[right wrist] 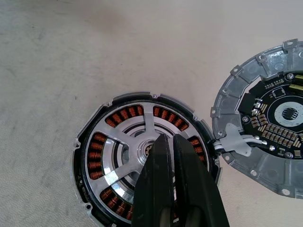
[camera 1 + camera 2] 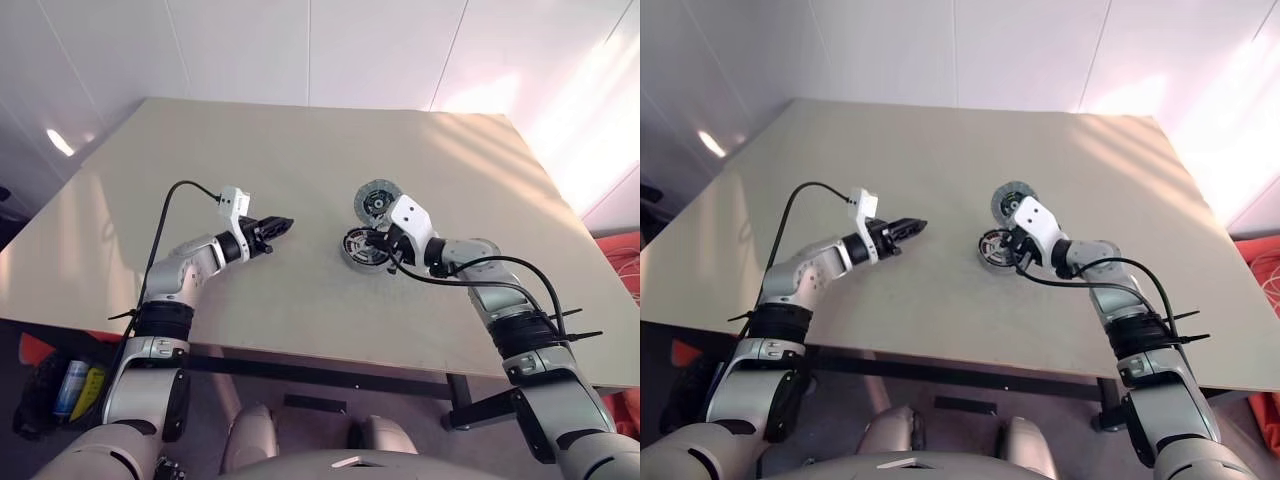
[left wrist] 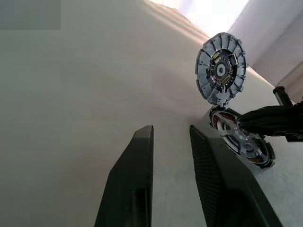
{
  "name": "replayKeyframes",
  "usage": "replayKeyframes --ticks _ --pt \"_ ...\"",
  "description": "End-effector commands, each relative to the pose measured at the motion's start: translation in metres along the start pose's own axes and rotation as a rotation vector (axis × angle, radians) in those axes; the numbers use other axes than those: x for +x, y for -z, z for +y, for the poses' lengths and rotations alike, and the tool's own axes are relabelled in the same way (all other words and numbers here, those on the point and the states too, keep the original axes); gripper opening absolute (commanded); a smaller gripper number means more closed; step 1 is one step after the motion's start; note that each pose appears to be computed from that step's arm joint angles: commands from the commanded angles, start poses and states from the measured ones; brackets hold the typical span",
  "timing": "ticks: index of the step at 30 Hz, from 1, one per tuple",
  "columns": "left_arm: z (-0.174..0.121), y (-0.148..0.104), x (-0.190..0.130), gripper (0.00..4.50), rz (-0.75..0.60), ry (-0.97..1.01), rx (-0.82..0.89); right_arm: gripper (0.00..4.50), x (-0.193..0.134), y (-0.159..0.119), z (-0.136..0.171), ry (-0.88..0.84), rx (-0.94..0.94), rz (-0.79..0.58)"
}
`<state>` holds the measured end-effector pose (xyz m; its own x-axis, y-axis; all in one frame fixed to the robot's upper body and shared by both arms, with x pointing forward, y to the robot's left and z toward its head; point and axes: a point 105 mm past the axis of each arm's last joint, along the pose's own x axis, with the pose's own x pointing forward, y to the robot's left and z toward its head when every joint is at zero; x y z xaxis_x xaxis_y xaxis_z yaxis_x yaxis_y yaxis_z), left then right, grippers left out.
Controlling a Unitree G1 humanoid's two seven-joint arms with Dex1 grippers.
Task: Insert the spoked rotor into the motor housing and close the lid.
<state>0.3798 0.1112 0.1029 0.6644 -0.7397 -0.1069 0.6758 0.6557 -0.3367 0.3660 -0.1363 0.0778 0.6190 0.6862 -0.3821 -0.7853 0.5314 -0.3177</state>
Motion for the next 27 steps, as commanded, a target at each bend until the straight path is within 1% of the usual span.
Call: replayKeyframes --ticks 1,3,6,12,15,21,23,25,27 --pt "-0.006 -0.014 0.002 1.29 -0.045 0.016 0.074 0.15 0.009 0.032 0.025 -0.065 0.035 0.085" --pt "-0.007 -0.016 0.002 1.29 -0.059 0.017 0.074 0.15 0.01 0.025 0.024 -0.05 0.06 0.048" --pt "-0.009 -0.016 0.003 1.29 -0.063 0.027 0.097 0.15 0.005 0.005 0.01 -0.019 0.071 -0.024" --pt "-0.012 -0.011 0.006 1.29 -0.043 0.039 0.163 0.15 -0.006 -0.008 -0.013 0.036 0.031 -0.044" --pt "-0.012 -0.01 0.008 1.29 -0.043 0.038 0.166 0.15 -0.004 0.0 -0.009 0.027 0.039 -0.017" --pt "-0.01 -0.01 0.009 1.29 -0.052 0.028 0.168 0.15 0.001 0.024 0.014 -0.045 0.061 0.047" --pt "-0.009 -0.011 0.009 1.29 -0.055 0.022 0.169 0.15 0.0 0.025 0.012 -0.039 0.051 0.05" --pt "-0.008 -0.011 0.009 1.29 -0.056 0.02 0.171 0.15 -0.005 0.011 -0.001 -0.006 0.023 0.006" --pt "-0.008 -0.011 0.009 1.29 -0.057 0.018 0.173 0.15 -0.012 -0.014 -0.018 0.027 -0.054 -0.063"
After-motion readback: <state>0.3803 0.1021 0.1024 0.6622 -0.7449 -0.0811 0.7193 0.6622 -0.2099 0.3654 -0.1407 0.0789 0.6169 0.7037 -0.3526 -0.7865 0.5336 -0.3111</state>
